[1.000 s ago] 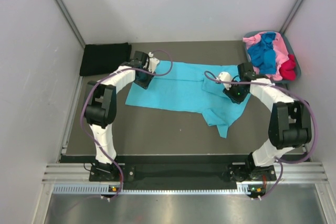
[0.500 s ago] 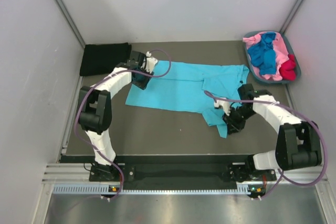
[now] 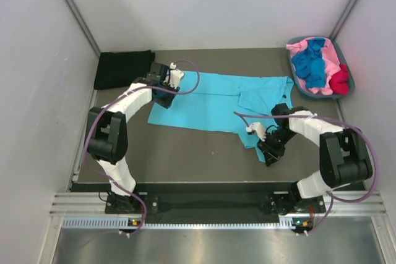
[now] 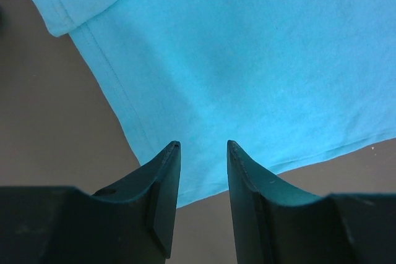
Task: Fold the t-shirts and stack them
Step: Fold the tshirt
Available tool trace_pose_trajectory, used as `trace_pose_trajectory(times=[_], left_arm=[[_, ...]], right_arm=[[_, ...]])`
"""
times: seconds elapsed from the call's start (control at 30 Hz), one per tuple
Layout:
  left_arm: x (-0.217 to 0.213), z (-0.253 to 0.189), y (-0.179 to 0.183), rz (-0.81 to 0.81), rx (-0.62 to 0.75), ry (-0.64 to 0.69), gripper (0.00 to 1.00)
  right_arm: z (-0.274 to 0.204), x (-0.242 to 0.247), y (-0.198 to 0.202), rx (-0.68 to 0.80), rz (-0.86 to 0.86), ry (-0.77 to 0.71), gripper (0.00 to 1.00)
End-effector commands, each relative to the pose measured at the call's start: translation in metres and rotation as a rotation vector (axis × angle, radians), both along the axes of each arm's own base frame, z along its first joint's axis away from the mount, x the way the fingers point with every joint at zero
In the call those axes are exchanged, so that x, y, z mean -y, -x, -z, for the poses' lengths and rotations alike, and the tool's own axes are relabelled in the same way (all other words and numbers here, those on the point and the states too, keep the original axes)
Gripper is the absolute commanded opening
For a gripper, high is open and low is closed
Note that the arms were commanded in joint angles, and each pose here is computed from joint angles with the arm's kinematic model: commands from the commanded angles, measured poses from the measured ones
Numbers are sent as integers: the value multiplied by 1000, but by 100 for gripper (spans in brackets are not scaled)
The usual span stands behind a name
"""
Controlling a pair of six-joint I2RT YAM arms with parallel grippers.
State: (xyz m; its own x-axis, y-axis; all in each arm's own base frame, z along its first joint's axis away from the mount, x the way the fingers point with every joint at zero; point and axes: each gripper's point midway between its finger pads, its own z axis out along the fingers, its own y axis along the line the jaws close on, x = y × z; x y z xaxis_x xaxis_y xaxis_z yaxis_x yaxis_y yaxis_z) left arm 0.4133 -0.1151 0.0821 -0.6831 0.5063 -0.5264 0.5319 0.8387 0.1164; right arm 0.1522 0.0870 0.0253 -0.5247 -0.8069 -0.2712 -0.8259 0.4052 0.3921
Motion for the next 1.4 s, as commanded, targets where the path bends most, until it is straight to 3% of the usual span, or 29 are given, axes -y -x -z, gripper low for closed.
trace_pose_trajectory(times=[0.0, 0.13, 0.3, 0.5, 1.37], left_arm=[[4, -25, -1, 2, 66, 47, 41], [27, -33, 15, 93, 23, 144, 39], [36, -34, 20, 108, 23, 154, 39], [35, -33, 16, 101, 27, 141, 39], [30, -28, 3, 67, 41, 106, 39]], right_arm=[[-7, -8, -30, 102, 25, -4, 30], [-10, -5, -45, 175, 67, 28, 31], [-8, -5, -51, 155, 82, 43, 29], [-36, -2, -85, 343, 89, 54, 29], [-12, -17, -99, 289, 47, 42, 33]])
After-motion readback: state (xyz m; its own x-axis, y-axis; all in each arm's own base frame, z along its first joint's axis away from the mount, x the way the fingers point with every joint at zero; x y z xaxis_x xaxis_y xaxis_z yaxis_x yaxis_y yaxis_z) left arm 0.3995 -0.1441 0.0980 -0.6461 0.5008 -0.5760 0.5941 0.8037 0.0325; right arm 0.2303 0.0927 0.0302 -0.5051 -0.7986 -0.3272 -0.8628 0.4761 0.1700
